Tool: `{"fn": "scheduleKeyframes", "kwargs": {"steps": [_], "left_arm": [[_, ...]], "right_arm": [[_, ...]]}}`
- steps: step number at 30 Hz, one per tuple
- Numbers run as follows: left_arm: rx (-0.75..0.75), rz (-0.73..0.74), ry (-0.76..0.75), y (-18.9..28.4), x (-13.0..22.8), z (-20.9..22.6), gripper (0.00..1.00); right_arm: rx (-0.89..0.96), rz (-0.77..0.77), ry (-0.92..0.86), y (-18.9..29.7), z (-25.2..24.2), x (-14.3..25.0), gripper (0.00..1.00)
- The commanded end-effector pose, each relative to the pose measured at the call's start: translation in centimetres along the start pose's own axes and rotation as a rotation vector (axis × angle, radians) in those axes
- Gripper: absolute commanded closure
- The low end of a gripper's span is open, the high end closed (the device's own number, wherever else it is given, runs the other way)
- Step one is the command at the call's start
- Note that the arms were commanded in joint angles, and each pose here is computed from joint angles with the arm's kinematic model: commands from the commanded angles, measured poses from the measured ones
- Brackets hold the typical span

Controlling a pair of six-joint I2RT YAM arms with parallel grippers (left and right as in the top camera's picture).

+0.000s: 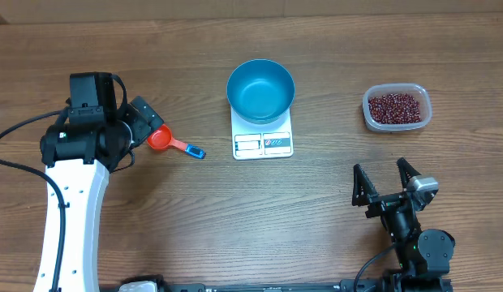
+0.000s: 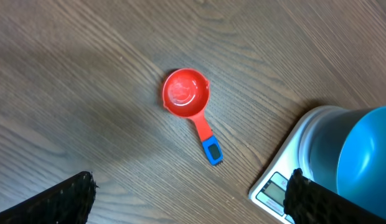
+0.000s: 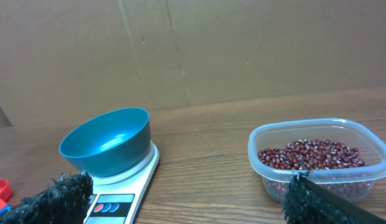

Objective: Scoop item into bowl and weigh 150g on scale

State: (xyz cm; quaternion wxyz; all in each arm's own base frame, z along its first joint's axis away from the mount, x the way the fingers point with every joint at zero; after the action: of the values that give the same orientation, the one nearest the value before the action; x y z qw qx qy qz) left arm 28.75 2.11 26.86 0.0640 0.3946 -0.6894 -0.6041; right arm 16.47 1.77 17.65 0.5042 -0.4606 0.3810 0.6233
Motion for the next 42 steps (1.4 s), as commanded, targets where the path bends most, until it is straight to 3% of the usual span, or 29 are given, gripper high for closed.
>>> {"fn": "scheduleKeyframes", "kwargs": {"steps": [1,4,14,22,30,42], "left_arm": [[-0.007,0.020,0.084,-0.4,0.2,-0.1,0.00],[-0.038,0.018,0.133,-0.5,0.4,0.3,0.00],[-0.150,0.072,0.289,-3.0,1.4,1.4,0.13],[-0.206,0.159,0.301,-7.5,1.8,1.4,0.21],[-0.245,0.229,0.324,-13.2,2.0,1.2,0.41],[-0.295,0.260,0.365,-17.9,2.5,1.6,0.41]], "right_arm": [[0.003,-0.007,0.005,0.0,-0.1,0.2,0.00],[0.003,-0.007,0.005,0.0,-0.1,0.2,0.00],[0.003,-0.007,0.005,0.0,-0.1,0.2,0.00],[0.003,-0.007,0.005,0.0,-0.1,0.2,0.00],[0.003,-0.007,0.005,0.0,-0.1,0.2,0.00],[0.003,-0.007,0.005,0.0,-0.1,0.2,0.00]]}}
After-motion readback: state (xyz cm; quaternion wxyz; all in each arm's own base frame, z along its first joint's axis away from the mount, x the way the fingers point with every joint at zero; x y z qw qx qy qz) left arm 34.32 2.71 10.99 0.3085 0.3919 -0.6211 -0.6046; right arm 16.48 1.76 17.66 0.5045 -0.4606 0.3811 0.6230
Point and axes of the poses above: each gripper's point midway between its finger pads, its own y axis back along the fingers, its own z axis along the line the jaws close on, x = y × z, the point moved 8 cm from there along y, back along the fingers, and after that the axes turned 5 degrees about -y, right-handed, at the moved point
